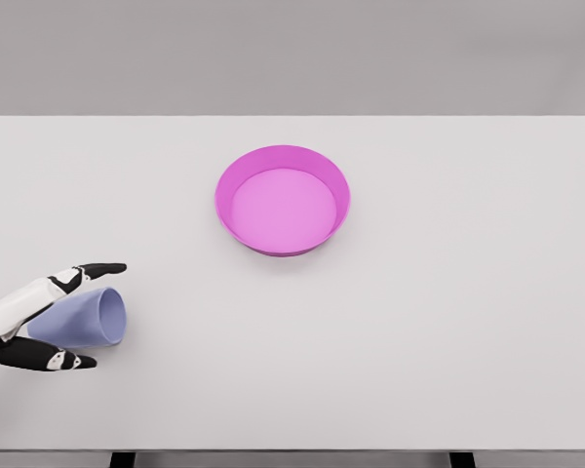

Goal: Flip the cup with left arm and place it on the plate

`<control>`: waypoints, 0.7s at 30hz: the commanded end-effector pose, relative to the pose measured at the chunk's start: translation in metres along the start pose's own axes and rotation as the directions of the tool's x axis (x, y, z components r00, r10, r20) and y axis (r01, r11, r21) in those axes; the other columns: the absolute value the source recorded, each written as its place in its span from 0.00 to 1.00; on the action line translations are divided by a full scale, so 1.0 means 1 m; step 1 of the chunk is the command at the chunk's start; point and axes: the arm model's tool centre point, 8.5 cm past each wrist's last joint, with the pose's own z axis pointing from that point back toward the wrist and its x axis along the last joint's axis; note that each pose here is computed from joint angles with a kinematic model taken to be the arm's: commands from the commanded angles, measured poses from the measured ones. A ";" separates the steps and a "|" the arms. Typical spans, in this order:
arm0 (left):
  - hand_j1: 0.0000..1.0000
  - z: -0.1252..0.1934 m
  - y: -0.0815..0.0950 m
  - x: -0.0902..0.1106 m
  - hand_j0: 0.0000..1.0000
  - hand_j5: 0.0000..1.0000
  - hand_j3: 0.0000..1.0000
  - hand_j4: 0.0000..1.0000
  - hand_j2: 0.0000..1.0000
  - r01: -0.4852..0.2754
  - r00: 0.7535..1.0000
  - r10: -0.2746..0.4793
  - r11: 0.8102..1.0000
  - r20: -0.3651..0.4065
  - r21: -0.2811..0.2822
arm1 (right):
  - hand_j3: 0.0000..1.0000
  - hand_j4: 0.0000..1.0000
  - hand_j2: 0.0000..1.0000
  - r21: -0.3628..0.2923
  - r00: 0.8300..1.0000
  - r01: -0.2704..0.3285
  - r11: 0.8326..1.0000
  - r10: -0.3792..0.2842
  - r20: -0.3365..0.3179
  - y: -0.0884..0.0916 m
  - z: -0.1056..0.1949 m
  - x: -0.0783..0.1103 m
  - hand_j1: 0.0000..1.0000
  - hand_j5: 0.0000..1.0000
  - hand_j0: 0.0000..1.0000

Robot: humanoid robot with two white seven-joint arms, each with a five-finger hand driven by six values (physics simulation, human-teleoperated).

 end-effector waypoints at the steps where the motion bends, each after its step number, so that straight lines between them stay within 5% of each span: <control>1: 1.00 0.000 -0.001 0.000 1.00 1.00 1.00 1.00 1.00 -0.009 1.000 0.009 1.000 0.002 0.010 | 1.00 1.00 1.00 0.000 1.000 0.000 1.000 0.000 0.000 0.000 0.000 0.000 1.00 1.00 1.00; 8: 1.00 -0.001 0.002 0.000 1.00 1.00 1.00 1.00 1.00 -0.010 1.000 0.010 1.000 0.004 0.019 | 1.00 1.00 1.00 0.002 1.000 0.000 1.000 0.000 0.000 0.000 0.000 0.000 1.00 1.00 1.00; 12: 1.00 -0.001 0.006 -0.007 1.00 1.00 1.00 1.00 1.00 -0.014 0.998 0.020 0.996 -0.066 0.084 | 1.00 1.00 1.00 0.000 1.000 0.000 1.000 0.000 0.000 0.000 0.000 0.000 1.00 1.00 1.00; 16: 1.00 0.001 0.002 -0.020 1.00 1.00 1.00 1.00 1.00 -0.023 0.982 0.039 0.996 -0.184 0.087 | 1.00 1.00 1.00 0.000 1.000 0.000 1.000 0.000 0.000 0.000 0.000 0.000 1.00 1.00 1.00; 21: 1.00 0.001 -0.001 -0.021 1.00 1.00 1.00 1.00 1.00 -0.029 0.980 0.044 0.996 -0.193 0.083 | 1.00 1.00 1.00 0.002 1.000 0.000 1.000 0.000 0.000 0.000 0.000 0.000 1.00 1.00 1.00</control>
